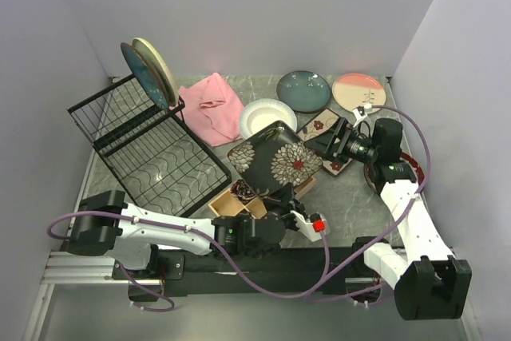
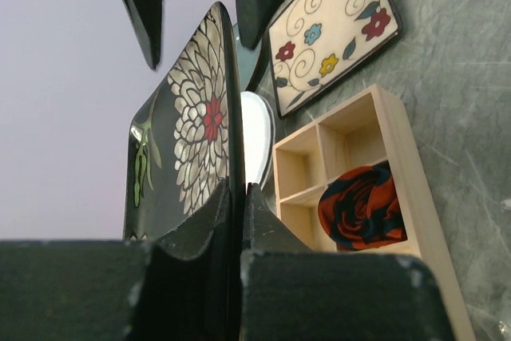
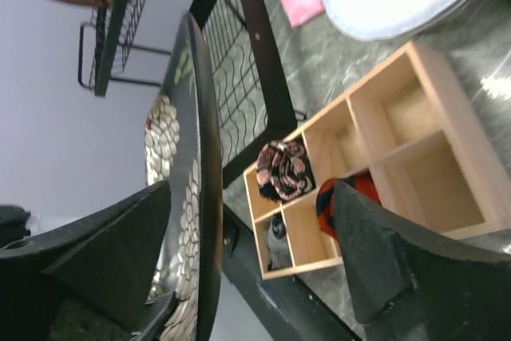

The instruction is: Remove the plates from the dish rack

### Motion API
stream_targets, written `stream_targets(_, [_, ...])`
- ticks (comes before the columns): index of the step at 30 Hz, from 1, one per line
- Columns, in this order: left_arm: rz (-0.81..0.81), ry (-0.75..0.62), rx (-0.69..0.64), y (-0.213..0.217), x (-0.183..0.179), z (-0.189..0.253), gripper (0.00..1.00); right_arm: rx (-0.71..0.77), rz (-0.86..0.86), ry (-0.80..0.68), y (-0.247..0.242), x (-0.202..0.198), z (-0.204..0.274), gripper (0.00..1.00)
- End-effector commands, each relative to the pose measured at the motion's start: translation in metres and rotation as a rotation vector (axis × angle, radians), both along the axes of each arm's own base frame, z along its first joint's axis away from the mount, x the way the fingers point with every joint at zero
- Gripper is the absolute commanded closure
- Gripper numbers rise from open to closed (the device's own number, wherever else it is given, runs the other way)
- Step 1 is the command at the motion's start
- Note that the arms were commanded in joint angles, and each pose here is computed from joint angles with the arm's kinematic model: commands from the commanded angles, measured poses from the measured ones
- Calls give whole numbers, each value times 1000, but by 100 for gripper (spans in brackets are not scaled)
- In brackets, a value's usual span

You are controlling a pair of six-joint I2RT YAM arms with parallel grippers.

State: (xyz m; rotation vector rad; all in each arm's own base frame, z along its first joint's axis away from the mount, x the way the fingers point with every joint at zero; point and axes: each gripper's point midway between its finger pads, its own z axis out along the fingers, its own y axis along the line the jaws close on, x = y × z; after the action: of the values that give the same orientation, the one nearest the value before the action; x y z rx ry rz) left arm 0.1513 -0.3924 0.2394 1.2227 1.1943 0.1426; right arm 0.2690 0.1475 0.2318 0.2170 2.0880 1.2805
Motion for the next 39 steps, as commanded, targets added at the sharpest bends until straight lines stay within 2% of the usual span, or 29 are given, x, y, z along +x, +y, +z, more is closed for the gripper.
stream_targets(1, [-10, -58, -148, -7, -2, 51, 99, -6, 71, -33, 10, -12, -5, 14])
stream_targets(4, [-18, -59, -136, -9, -2, 47, 99, -10, 118, -25, 20, -17, -10, 22])
stream_targets(7, [-43, -41, -143, -11, -5, 42, 99, -11, 172, -18, 32, -26, -16, 35])
stream_targets(8, [-49, -40, -138, -12, -6, 40, 99, -9, 173, -10, 33, -28, -19, 50])
stream_targets(10, [-45, -33, -139, -11, -6, 36, 99, 12, 146, -17, 33, -28, -19, 63])
stream_targets(11, [-43, -32, -146, -11, -6, 37, 99, 21, 136, -21, 33, -28, -18, 73])
stream_targets(13, [-37, -26, -146, -8, -5, 32, 99, 44, 107, -32, 32, -28, -11, 80])
stream_targets(14, [-36, -23, -145, -7, -5, 30, 98, 55, 96, -40, 32, -28, -8, 91])
stream_targets(15, [-29, -15, -159, -6, -5, 29, 87, 86, 74, -48, 31, -29, 1, 98])
stream_targets(17, [-29, -1, -178, -4, -6, 30, 80, 120, 54, -64, 31, -30, 8, 100])
stream_targets(21, [-33, 51, -276, 1, -8, 36, 54, 186, -12, -147, 26, -34, 32, 100])
stream_targets(24, [-49, 110, -346, 2, -11, 42, 54, 233, -22, -188, 26, -36, 42, 100])
stream_targets(27, [-56, 110, -328, 2, -11, 38, 65, 326, 12, -170, 30, -43, 44, 100])
stream_targets(29, [-36, 91, -335, 4, -7, 39, 64, 344, 2, -156, 30, -42, 37, 100])
stream_targets(36, [-48, 119, -351, 0, -10, 49, 38, 374, -7, -196, 27, -34, 50, 100])
stream_targets(39, [-30, 152, -351, -4, -9, 51, 31, 388, -7, -201, 24, -30, 57, 100])
